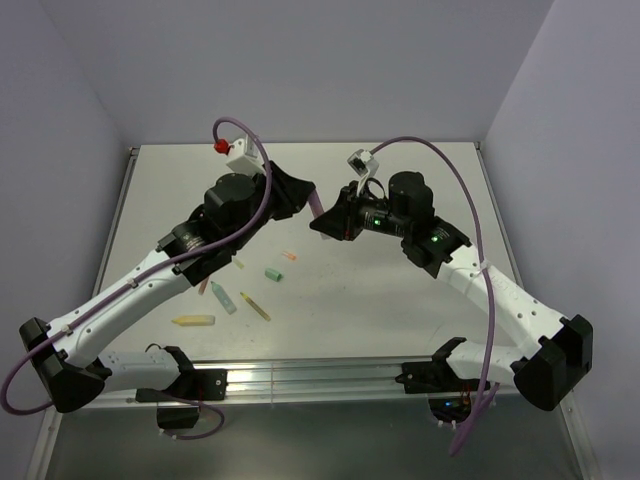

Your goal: Insert the pens into the pen caps

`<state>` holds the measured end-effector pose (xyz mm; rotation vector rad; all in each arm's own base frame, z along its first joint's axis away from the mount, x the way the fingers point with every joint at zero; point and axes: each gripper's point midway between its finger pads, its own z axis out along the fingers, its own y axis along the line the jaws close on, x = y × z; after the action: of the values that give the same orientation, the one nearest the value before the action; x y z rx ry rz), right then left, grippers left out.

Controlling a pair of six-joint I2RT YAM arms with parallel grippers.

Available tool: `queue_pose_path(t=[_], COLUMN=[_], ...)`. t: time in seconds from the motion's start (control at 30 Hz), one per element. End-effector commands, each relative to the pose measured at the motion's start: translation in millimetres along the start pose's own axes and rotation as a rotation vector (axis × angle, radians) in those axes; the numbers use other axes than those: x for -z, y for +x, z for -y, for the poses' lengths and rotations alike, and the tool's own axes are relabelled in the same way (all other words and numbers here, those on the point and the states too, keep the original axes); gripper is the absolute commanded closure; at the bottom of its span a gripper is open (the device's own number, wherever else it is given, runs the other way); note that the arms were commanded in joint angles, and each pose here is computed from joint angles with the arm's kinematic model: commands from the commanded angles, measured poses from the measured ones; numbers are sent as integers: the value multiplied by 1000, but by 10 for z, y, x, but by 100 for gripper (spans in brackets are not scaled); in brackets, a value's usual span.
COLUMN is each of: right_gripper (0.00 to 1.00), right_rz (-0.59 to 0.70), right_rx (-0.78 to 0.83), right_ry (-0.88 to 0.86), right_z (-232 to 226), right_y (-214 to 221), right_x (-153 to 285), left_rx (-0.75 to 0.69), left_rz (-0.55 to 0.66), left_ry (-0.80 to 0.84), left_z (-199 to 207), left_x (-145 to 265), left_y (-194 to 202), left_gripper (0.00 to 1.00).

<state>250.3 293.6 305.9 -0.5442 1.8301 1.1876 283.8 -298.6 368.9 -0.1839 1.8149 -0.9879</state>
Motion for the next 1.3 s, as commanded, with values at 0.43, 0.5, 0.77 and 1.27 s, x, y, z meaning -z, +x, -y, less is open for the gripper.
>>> queue_pose_path(t=[0.43, 0.5, 0.77, 1.27], right_gripper=[100, 100, 100, 100], right_rz=[367, 361, 379, 299], right_rx=[187, 188, 207, 197], right_ry=[37, 33, 64, 29], right_z=[-291, -300, -271, -279], right_y=[-1265, -1274, -1374, -1147], right_x=[177, 158, 160, 127], left_rx=[-127, -130, -139, -133], left_rz=[-305, -314, -342, -116], left_ry=[3, 1, -2, -76], left_z=[-13, -25, -17, 146], left_x=[356, 363, 392, 430], left_y=[1006, 1058, 1227, 483], left_gripper=[100, 100, 100, 86])
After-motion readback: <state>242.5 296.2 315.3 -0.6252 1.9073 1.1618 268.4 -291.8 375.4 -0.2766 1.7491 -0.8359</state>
